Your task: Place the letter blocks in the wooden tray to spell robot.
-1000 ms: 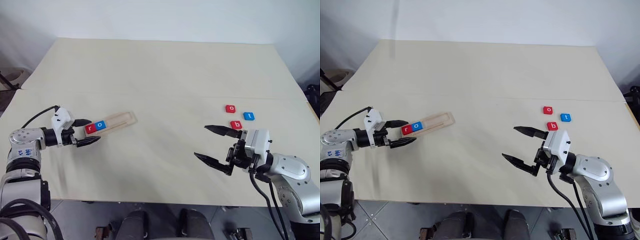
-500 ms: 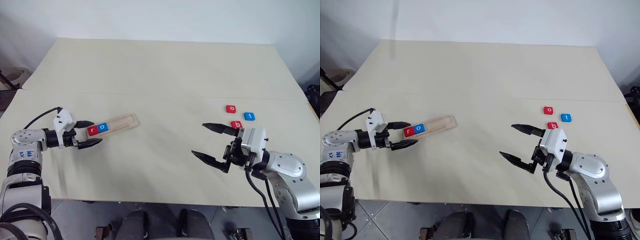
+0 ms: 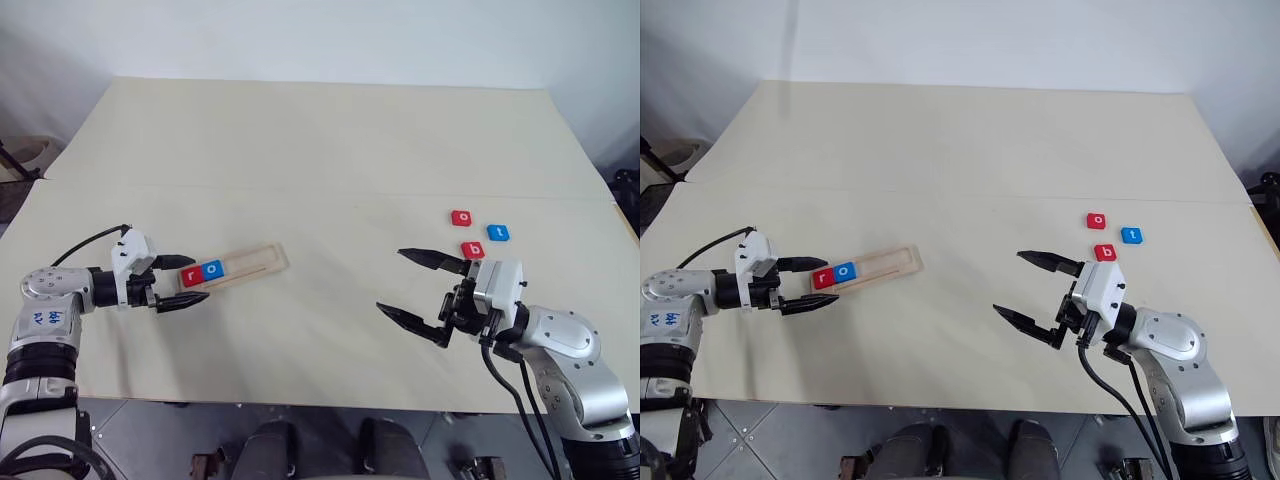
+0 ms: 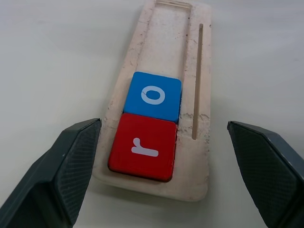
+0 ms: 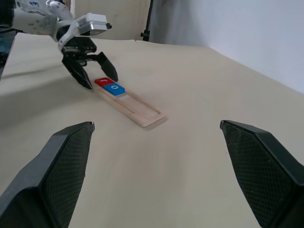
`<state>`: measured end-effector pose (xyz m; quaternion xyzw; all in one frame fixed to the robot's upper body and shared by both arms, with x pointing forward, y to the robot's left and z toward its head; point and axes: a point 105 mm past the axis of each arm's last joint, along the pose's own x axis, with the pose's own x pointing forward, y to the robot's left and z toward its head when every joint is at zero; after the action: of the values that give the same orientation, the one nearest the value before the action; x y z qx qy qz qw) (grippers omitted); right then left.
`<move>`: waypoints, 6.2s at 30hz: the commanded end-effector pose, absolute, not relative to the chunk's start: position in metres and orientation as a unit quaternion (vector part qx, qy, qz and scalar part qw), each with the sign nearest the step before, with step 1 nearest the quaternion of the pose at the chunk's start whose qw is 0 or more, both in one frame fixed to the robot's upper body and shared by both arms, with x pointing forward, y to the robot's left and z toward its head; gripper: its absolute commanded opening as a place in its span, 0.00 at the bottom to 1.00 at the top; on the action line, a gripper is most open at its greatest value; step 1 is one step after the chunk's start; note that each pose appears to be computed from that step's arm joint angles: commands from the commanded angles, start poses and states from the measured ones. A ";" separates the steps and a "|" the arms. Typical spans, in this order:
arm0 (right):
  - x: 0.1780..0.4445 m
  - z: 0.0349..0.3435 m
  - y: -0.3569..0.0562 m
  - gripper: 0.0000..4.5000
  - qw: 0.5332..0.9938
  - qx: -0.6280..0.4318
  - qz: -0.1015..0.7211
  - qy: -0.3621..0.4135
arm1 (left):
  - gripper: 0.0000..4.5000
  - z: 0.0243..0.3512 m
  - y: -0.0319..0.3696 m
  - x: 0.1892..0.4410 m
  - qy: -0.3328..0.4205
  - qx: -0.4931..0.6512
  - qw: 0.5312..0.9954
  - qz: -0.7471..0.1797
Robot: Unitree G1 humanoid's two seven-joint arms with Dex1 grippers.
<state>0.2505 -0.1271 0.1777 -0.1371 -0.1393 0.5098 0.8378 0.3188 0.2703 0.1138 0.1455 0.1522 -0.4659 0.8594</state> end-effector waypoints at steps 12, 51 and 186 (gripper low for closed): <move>0.251 0.179 -0.122 0.99 0.833 -0.130 0.513 -0.158 | 1.00 0.124 0.281 0.325 0.127 0.202 0.860 -0.451; 0.227 0.167 -0.192 1.00 0.873 -0.184 0.444 -0.083 | 0.76 0.128 0.149 0.326 0.036 0.258 0.728 -0.635; 0.266 0.121 -0.221 0.42 0.987 0.050 0.003 0.156 | 1.00 0.157 0.126 0.303 -0.109 0.105 0.780 -0.608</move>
<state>0.2654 -0.2209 0.1107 0.0496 0.1822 0.0024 0.9820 0.3029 0.1261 0.1504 0.1021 -0.0927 -0.6061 0.7833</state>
